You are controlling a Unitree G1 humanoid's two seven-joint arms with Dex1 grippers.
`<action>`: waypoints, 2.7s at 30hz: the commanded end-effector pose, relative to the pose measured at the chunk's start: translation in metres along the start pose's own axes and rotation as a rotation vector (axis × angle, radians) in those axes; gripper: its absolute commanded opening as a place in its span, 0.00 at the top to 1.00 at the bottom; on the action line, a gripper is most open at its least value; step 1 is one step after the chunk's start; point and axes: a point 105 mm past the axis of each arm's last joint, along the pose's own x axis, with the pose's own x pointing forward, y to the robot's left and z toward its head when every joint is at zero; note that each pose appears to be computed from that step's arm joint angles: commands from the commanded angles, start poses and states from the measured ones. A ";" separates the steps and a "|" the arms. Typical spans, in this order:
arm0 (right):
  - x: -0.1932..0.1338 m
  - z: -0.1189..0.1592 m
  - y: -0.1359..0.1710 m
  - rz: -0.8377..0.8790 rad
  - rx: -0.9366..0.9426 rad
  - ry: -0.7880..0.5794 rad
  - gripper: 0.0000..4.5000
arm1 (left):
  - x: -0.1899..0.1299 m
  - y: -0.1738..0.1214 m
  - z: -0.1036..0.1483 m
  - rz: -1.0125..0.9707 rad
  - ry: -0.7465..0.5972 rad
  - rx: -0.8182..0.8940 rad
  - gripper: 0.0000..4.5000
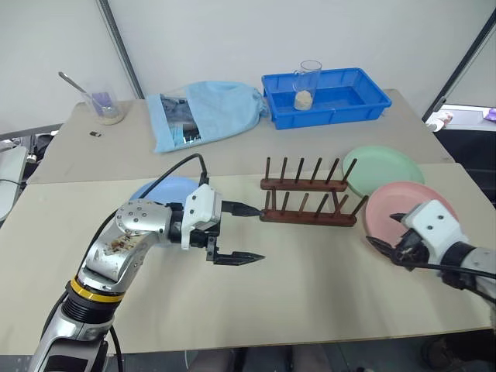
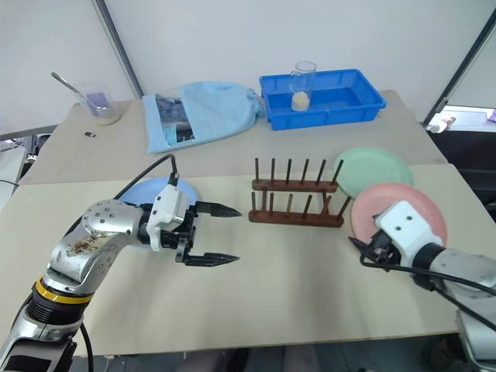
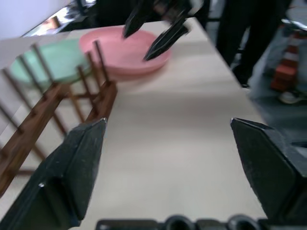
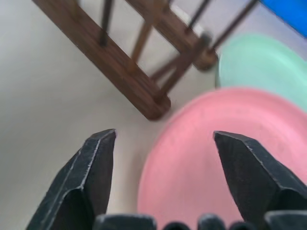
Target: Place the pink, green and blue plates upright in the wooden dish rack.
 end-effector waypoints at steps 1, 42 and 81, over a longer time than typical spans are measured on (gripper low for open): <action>0.007 0.003 -0.006 -0.111 -0.029 0.007 0.19 | 0.003 0.001 0.012 -0.031 -0.028 0.041 0.00; -0.065 0.152 -0.058 -0.038 0.253 -0.681 1.00 | 0.003 0.041 0.015 0.101 -0.125 0.042 0.00; -0.023 0.129 -0.079 0.347 1.129 -0.669 1.00 | 0.006 0.029 0.034 0.026 -0.211 0.021 0.00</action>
